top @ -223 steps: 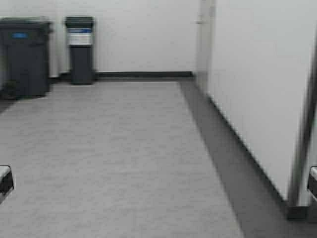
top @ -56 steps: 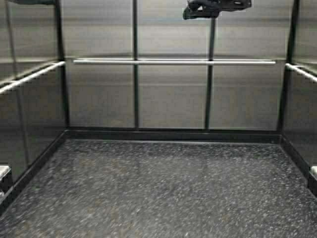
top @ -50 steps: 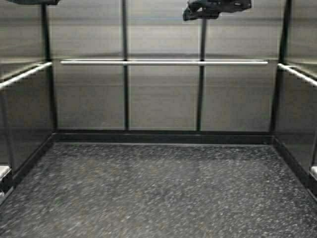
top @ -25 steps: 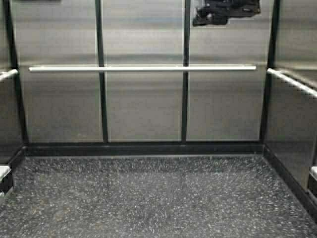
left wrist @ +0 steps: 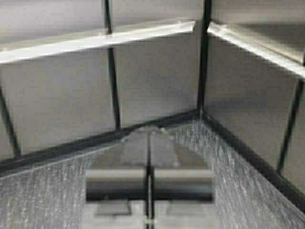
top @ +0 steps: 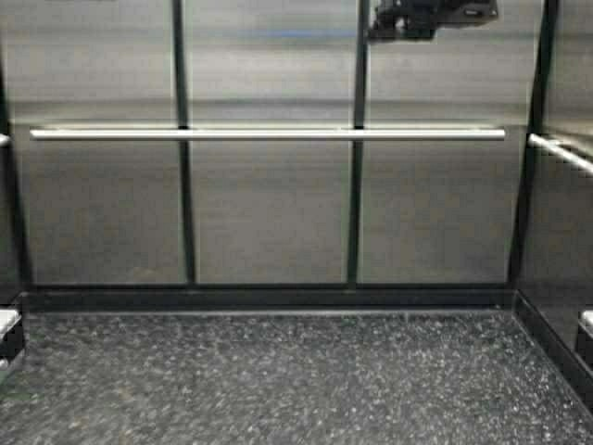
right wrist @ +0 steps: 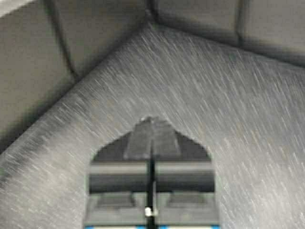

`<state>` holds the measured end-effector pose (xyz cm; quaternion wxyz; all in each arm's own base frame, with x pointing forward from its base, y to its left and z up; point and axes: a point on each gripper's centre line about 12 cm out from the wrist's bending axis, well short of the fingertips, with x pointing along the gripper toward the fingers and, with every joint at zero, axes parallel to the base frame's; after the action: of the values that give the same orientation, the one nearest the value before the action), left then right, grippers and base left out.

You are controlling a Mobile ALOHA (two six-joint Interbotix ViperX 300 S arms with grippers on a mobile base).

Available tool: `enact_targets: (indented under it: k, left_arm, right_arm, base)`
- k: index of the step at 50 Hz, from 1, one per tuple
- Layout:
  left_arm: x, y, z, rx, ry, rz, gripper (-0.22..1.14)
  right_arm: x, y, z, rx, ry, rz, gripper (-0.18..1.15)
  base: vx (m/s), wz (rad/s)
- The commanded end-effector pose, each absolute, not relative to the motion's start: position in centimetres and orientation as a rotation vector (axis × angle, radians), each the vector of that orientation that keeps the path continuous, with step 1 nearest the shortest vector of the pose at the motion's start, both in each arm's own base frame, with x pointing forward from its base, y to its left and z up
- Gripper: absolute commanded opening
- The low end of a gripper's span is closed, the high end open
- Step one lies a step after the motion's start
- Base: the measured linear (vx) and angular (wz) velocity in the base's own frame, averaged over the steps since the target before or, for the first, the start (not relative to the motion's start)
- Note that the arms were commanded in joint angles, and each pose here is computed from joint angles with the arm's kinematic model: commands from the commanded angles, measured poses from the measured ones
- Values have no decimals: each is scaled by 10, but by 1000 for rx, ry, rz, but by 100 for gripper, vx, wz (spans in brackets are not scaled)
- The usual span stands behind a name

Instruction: Navigate to elevator, push the call button, then enter the elevator

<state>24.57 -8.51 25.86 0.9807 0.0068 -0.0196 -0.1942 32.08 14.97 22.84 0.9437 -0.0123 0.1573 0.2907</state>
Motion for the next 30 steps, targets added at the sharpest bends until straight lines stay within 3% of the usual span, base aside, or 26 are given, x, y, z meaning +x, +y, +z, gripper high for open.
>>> enact_targets:
  k: [1,19,30]
  left_arm:
    - [245,-88,274,11,-96,-406,3]
    - [254,-92,247,57,-6,-410,2]
    - [255,-93,250,55,-11,-413,3]
  right_arm:
    - [323,151,243,-20,275,598,6]
    - [328,157,218,-26,345,606,6]
    - [333,162,229,-12,304,622,6]
  base:
    - [44,-15]
    - [53,-20]
    - [46,0]
